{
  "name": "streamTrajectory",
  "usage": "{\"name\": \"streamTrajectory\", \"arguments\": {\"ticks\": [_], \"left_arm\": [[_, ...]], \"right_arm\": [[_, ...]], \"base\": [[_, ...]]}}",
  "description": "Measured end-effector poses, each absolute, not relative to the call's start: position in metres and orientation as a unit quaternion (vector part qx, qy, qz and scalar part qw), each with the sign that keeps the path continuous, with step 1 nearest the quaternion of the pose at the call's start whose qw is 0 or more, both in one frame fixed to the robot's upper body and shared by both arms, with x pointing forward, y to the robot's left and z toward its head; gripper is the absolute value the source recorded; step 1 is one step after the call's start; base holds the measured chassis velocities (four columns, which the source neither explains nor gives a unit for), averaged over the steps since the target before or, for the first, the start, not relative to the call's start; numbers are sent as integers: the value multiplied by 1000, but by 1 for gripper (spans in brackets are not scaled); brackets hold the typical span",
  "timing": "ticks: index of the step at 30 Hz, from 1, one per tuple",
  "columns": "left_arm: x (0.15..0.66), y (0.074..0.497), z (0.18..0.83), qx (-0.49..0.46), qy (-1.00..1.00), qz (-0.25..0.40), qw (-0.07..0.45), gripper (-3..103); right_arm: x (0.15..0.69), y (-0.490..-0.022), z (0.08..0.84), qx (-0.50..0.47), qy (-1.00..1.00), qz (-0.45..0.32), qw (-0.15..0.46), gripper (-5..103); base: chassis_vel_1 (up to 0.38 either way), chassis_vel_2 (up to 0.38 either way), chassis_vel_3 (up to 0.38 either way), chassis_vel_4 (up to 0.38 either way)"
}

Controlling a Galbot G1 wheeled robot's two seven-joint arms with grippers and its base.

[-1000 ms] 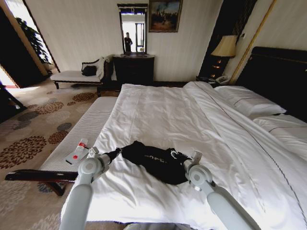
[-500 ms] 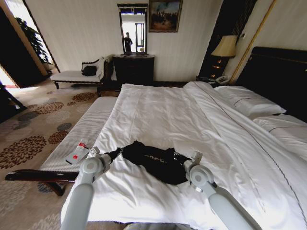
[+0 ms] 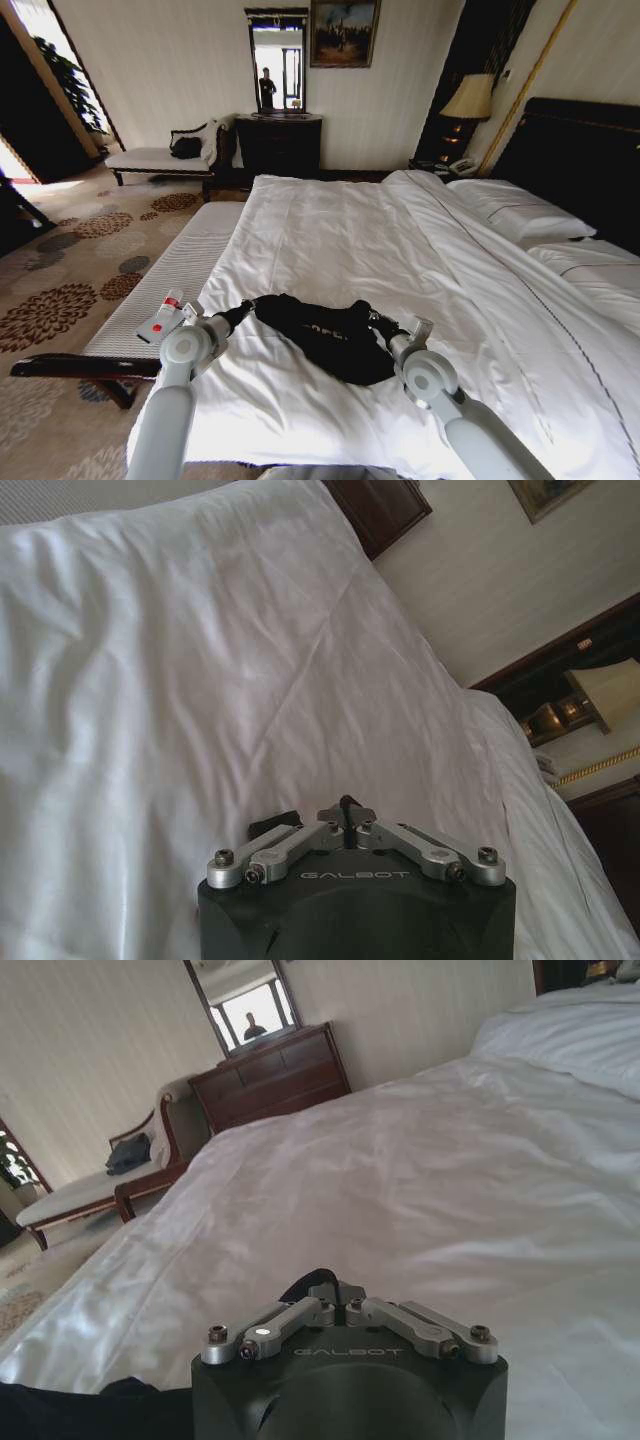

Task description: Fold the clothes on the bed.

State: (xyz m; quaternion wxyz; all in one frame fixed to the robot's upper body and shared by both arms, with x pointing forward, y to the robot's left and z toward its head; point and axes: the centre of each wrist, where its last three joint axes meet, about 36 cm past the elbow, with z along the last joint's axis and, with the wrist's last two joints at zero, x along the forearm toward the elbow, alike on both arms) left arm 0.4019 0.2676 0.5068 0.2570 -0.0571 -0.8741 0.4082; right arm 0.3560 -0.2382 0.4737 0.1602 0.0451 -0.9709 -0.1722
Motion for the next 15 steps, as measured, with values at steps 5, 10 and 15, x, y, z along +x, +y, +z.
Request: {"name": "streamTrajectory", "arguments": {"ticks": [5, 10, 15], "left_arm": [[384, 280, 537, -72, -897, 388, 199, 1], [361, 291, 570, -85, -926, 344, 131, 1], [345, 296, 593, -99, -941, 313, 87, 1]], "right_arm": [[350, -251, 501, 66, -980, -175, 72, 0], [346, -271, 531, 91, -982, -165, -21, 0], [340, -283, 559, 125, -976, -158, -87, 0]], "base": [[0, 0, 0, 0], [0, 0, 0, 0], [0, 0, 0, 0]]}}
